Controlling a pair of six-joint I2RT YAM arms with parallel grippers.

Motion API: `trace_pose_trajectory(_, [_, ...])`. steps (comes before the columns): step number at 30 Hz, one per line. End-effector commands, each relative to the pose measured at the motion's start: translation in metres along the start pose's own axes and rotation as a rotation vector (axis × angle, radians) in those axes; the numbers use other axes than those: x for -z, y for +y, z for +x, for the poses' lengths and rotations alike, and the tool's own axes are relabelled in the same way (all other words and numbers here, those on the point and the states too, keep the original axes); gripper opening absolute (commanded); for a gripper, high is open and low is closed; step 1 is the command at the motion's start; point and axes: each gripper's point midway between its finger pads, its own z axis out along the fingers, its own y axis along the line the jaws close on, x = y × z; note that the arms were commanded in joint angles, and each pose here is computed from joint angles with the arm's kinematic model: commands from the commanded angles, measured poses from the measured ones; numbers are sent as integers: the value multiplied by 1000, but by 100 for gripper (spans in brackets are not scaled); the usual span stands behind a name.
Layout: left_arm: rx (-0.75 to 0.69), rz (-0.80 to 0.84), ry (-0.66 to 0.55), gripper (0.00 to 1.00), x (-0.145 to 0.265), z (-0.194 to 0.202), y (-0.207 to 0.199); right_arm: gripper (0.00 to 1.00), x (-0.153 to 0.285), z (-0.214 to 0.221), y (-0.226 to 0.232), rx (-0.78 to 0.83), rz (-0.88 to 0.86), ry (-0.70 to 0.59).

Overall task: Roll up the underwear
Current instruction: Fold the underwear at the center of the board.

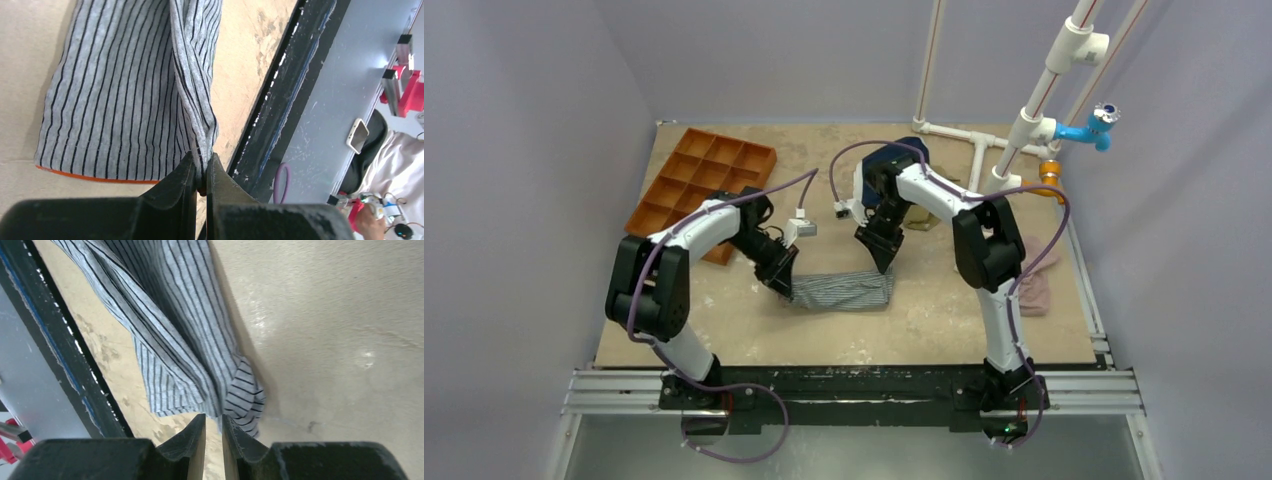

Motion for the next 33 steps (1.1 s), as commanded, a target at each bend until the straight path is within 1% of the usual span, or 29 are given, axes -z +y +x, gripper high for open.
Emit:
trace_pose_trajectory(1, [66, 33, -50, 0, 7, -14, 7, 19, 8, -8, -12, 15, 31, 4])
trace_pose_trajectory(6, [107, 26, -56, 0, 4, -17, 16, 19, 6, -13, -15, 16, 14, -17])
trace_pose_trajectory(10, [126, 10, -59, 0, 4, -19, 20, 22, 7, -15, -11, 18, 27, -52])
trace_pose_trajectory(13, [145, 0, -60, 0, 5, -21, 21, 27, 17, -21, -6, 39, 51, -107])
trace_pose_trajectory(17, [170, 0, -67, 0, 5, -22, 20, 30, 35, -32, 6, 106, 88, -201])
trace_pose_trajectory(22, [184, 5, -76, 0, 5, -25, 20, 33, 44, -35, 17, 151, 95, -263])
trace_pose_trajectory(23, [185, 10, -79, 0, 5, -26, 19, 38, 44, -37, 18, 156, 92, -274])
trace_pose_trajectory(24, [183, 18, -83, 0, 5, -27, 17, 45, 43, -38, 21, 160, 81, -287])
trace_pose_trajectory(25, [174, 33, -91, 0, 6, -29, 14, 54, 42, -38, 22, 165, 71, -299])
trace_pose_trajectory(26, [166, 47, -97, 0, 7, -30, 11, 65, 41, -40, 25, 175, 57, -314])
trace_pose_trajectory(27, [153, 58, -102, 0, 7, -31, 8, 74, 40, -43, 29, 188, 36, -333])
trace_pose_trajectory(28, [142, 65, -106, 0, 8, -31, 6, 81, 39, -46, 33, 202, 11, -356])
trace_pose_trajectory(29, [133, 71, -111, 0, 9, -31, 4, 86, 38, -50, 35, 213, -8, -379])
trace_pose_trajectory(32, [119, 100, -114, 0, 10, -31, -2, 98, 32, -63, 41, 239, -67, -448])
trace_pose_trajectory(33, [118, 111, -112, 0, 10, -31, -3, 99, 30, -68, 41, 250, -83, -473])
